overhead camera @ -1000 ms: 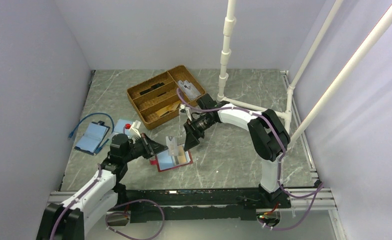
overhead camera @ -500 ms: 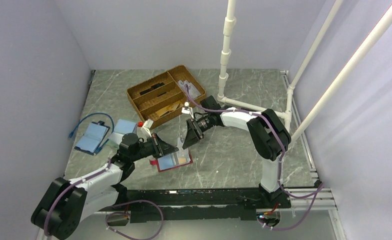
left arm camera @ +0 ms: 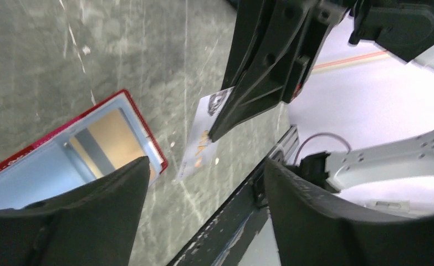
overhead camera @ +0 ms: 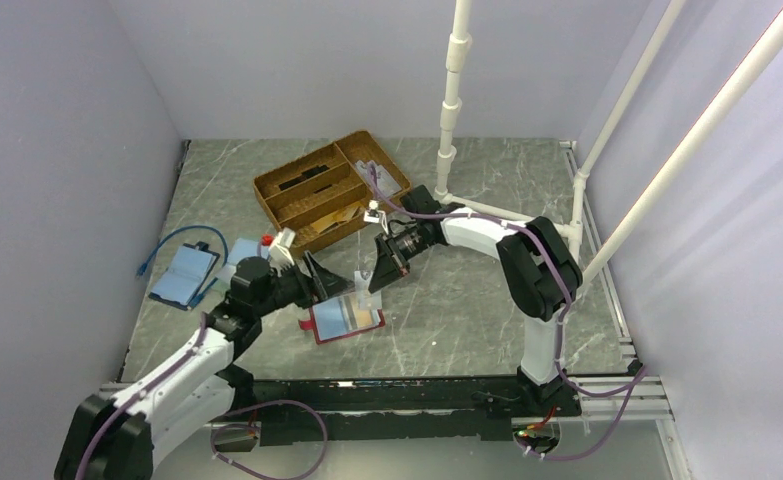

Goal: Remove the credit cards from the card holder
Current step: Place the credit card in the storage box.

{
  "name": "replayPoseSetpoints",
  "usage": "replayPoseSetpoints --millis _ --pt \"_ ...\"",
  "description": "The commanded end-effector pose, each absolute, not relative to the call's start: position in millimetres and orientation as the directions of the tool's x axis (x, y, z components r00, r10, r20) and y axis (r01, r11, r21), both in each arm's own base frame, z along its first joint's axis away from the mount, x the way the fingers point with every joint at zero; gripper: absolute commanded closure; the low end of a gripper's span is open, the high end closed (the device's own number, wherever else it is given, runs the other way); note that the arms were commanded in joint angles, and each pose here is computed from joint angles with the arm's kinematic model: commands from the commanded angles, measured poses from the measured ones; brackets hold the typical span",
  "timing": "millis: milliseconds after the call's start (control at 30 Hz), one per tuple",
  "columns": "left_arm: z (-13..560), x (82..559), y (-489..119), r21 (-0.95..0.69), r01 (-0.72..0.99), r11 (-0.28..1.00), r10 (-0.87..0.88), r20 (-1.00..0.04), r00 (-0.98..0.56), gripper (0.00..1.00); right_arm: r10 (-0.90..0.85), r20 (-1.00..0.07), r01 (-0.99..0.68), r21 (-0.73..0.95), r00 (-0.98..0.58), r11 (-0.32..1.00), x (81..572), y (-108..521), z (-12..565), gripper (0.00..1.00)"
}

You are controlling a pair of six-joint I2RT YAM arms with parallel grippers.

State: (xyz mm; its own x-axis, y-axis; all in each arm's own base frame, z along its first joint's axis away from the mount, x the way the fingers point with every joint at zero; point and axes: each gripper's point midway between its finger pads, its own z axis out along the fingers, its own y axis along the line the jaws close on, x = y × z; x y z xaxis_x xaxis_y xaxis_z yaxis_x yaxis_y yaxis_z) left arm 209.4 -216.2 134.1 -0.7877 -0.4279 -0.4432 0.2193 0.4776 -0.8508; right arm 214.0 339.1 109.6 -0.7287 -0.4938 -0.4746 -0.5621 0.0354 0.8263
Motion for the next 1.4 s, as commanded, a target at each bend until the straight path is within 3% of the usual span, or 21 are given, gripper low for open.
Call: replayPoseSetpoints --millis 0,67,267,533,667,1000,1367 --pt "160 221 -190 -0.762 0.219 0.609 -0.427 -0.548 -0.72 0.1 -0.53 -0.679 -0.795 0.606 -0.507 -0.015 229 327 137 1.0" --pt "167 222 -180 -0.718 0.216 0.662 -0.406 -0.585 -0.702 0.01 -0.546 -0.708 -0.847 0.531 -0.448 0.007 238 321 142 1.0" --pt "187 237 -168 -0.597 0.25 0.762 -0.278 -0.651 -0.707 0.01 -0.596 -0.749 -0.955 0.267 -0.288 0.126 273 303 156 1.0" --pt "193 274 -141 -0.306 0.317 0.898 -0.028 -0.758 -0.651 0.01 -0.638 -0.755 -0.971 -0.01 -0.149 0.238 338 293 207 1.0" --pt "191 273 -140 -0.301 0.342 0.89 -0.015 -0.77 -0.638 0.0 -0.64 -0.762 -0.954 -0.107 -0.102 0.279 371 296 233 1.0" --pt "187 266 -126 -0.248 0.333 0.91 0.015 -0.782 -0.623 0.0 -0.663 -0.739 -0.924 -0.162 -0.119 0.346 442 308 236 1.0" --pt "183 272 -110 -0.227 0.27 0.935 -0.01 -0.782 -0.623 0.0 -0.708 -0.696 -0.893 -0.239 -0.116 0.381 513 310 175 1.0"
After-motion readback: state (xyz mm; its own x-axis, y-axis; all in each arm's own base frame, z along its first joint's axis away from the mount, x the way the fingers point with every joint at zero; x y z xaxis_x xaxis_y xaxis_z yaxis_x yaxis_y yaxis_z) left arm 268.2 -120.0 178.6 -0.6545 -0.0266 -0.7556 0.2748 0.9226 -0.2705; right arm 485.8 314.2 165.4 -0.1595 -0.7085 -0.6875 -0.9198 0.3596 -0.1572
